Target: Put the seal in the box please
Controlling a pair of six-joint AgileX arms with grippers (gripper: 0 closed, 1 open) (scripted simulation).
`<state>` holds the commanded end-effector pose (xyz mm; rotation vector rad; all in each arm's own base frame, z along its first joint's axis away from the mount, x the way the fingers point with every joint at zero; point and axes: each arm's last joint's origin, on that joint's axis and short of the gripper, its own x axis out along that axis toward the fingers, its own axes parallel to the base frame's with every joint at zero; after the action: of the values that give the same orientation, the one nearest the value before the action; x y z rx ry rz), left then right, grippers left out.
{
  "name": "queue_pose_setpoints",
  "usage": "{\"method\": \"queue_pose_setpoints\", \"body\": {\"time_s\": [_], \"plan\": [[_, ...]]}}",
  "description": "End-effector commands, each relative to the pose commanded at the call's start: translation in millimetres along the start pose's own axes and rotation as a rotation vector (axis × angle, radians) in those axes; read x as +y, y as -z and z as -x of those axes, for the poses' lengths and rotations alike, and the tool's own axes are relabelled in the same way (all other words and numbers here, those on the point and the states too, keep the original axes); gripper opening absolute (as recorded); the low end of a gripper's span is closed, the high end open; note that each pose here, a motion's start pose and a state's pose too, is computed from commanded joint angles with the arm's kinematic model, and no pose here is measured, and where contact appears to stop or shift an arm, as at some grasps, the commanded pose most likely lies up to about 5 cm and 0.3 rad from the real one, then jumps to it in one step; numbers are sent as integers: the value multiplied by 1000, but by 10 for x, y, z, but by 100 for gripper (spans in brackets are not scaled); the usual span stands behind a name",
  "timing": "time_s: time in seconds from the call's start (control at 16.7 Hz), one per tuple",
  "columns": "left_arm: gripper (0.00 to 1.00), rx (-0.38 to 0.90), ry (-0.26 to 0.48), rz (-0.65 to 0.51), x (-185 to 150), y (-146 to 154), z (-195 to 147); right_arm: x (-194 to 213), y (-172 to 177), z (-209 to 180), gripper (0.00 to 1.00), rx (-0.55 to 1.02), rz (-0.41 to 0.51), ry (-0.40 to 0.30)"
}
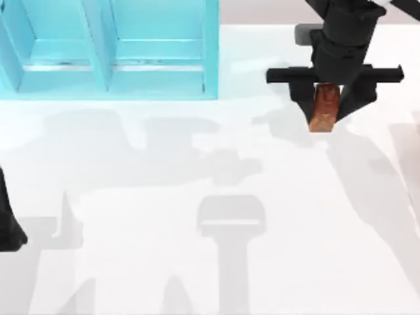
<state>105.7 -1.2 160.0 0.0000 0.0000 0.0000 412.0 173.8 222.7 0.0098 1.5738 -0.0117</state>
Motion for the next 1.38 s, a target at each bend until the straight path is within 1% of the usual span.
{"method": "queue_pose_setpoints", "body": {"time_s": [0.06, 0.18, 0.36, 0.54, 0.72, 0.84, 0.96, 1.26, 1.38], "plan": [[100, 0, 0, 0, 0, 0, 0, -141, -25, 26, 0, -1, -1, -1], [100, 0, 0, 0, 0, 0, 0, -550, -71, 96, 0, -3, -4, -2], [100, 0, 0, 0, 0, 0, 0, -1395, -40, 184, 0, 7, -3, 0], [100, 0, 0, 0, 0, 0, 0, -2286, 210, 254, 0, 23, 1, -1], [100, 0, 0, 0, 0, 0, 0, -2920, 582, 334, 0, 18, 4, -4], [100, 0, 0, 0, 0, 0, 0, -3143, 789, 383, 0, 6, 4, -3], [100, 0, 0, 0, 0, 0, 0, -3232, 892, 409, 0, -3, 4, -1], [100, 0, 0, 0, 0, 0, 0, -3230, 886, 395, 0, 0, 5, -2], [100, 0, 0, 0, 0, 0, 0, -3233, 883, 297, 0, 0, 4, -3]]}}
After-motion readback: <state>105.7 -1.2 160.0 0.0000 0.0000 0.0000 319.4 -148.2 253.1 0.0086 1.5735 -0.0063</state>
